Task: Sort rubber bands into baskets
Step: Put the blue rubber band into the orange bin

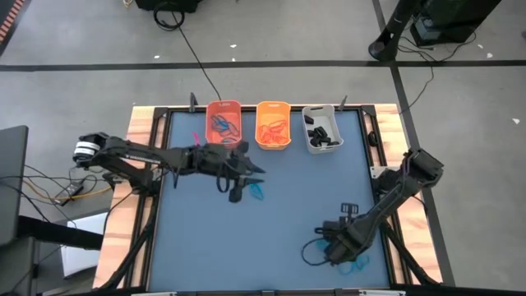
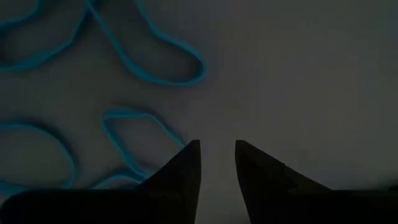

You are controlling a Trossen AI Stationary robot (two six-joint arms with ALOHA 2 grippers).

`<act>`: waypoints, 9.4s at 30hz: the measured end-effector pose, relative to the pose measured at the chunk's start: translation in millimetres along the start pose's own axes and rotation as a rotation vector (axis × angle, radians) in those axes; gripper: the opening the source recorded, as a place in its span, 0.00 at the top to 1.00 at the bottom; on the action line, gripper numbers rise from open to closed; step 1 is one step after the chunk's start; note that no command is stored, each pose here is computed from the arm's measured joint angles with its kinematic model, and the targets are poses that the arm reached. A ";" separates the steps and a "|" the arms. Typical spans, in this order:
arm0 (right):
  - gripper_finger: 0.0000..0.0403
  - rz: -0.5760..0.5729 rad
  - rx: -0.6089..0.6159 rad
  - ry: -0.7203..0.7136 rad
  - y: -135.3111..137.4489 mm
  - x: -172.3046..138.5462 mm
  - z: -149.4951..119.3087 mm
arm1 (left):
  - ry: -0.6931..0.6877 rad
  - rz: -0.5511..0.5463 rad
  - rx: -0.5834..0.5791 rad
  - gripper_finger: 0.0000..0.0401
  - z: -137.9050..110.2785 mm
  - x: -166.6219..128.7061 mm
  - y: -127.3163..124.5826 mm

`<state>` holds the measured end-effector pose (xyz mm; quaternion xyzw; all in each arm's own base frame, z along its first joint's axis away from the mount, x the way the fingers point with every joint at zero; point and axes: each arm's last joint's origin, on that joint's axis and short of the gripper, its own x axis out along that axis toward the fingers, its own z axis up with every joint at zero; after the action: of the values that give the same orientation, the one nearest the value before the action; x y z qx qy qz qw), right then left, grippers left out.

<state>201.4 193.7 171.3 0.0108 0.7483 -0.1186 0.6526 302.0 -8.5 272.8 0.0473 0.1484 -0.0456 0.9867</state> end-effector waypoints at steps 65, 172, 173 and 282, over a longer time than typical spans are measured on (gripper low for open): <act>0.99 -0.531 0.520 -0.944 -59.6 1.6 67.9 | -0.086 0.153 0.081 0.68 -85.2 107.6 -13.6; 0.49 0.268 0.455 -1.098 -86.9 24.4 149.8 | 0.513 0.838 -0.223 0.98 -65.4 -56.7 142.9; 0.49 0.293 0.439 -1.106 -85.9 26.1 153.4 | 0.521 0.854 -0.248 0.97 -67.5 -59.4 145.7; 0.98 0.091 0.237 -1.301 -108.6 -20.1 159.7 | -0.026 0.314 0.155 0.38 -105.1 -7.4 -23.7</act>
<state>341.4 60.4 189.5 0.0401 0.1823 -0.1547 0.9702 262.2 -20.2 173.1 0.1452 0.1225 0.0970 0.9770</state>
